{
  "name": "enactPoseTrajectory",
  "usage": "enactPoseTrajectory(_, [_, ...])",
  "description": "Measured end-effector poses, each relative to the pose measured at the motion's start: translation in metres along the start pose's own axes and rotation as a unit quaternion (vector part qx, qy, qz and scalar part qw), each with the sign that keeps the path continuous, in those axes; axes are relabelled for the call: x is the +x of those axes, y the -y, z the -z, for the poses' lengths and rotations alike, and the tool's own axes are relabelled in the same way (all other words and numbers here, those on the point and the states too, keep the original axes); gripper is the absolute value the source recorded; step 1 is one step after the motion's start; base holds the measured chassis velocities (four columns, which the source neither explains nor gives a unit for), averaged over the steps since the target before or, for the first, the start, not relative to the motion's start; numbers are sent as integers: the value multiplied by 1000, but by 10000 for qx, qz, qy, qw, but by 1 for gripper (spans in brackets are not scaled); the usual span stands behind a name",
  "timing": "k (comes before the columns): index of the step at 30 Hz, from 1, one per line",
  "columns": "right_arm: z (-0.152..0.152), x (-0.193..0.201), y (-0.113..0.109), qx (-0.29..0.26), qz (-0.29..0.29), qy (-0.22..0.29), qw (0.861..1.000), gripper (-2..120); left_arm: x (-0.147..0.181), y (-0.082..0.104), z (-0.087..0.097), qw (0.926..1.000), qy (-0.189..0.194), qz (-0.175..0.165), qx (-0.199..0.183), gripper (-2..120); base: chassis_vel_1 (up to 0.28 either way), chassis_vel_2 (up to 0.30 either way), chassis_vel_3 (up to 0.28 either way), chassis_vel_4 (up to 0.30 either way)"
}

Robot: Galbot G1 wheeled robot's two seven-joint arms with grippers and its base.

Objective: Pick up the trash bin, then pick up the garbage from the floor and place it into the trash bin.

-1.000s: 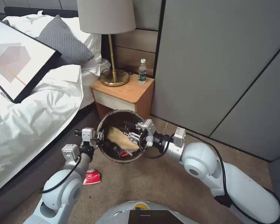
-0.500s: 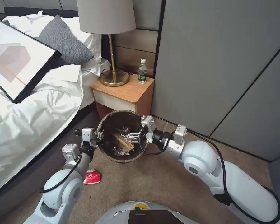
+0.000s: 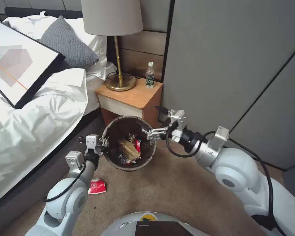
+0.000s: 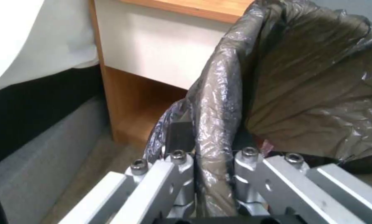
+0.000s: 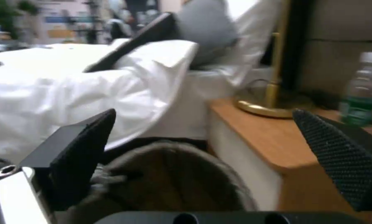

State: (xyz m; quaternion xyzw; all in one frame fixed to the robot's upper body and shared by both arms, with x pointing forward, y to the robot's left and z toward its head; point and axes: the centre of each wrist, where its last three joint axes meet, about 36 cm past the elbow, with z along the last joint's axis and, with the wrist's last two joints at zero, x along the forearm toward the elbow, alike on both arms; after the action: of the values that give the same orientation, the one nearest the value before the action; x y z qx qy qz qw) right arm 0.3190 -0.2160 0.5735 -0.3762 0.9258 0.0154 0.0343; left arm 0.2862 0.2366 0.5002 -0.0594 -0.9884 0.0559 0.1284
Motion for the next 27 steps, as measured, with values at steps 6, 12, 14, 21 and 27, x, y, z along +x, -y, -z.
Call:
enactPoseTrajectory(6, [-20, 22, 3, 229, -1016, 202, 9944, 100, 0, -1, 0, 10000, 7, 19, -1, 7, 0, 0, 0, 0])
enactPoseTrajectory(12, [-47, 50, 3, 579, -2032, 362, 9767, 100, 3, -3, 1, 10000, -4, 21, -28, 7, 0, 0, 0, 0])
enactPoseTrajectory(14, [-56, 58, 0, 706, -2274, 401, 9704, 100, 3, -3, 1, 10000, -6, 16, -31, 7, 0, 0, 0, 0])
enactPoseTrajectory(21, [-80, 88, -11, 861, -2868, 350, 9535, 100, 3, -3, 2, 10000, -3, 0, -38, 7, 0, 0, 0, 0])
enactPoseTrajectory(27, [-94, 96, -22, 937, -3326, 305, 9379, 100, 1, -3, 0, 9999, 2, 47, -113, 7, 0, 0, 0, 0])
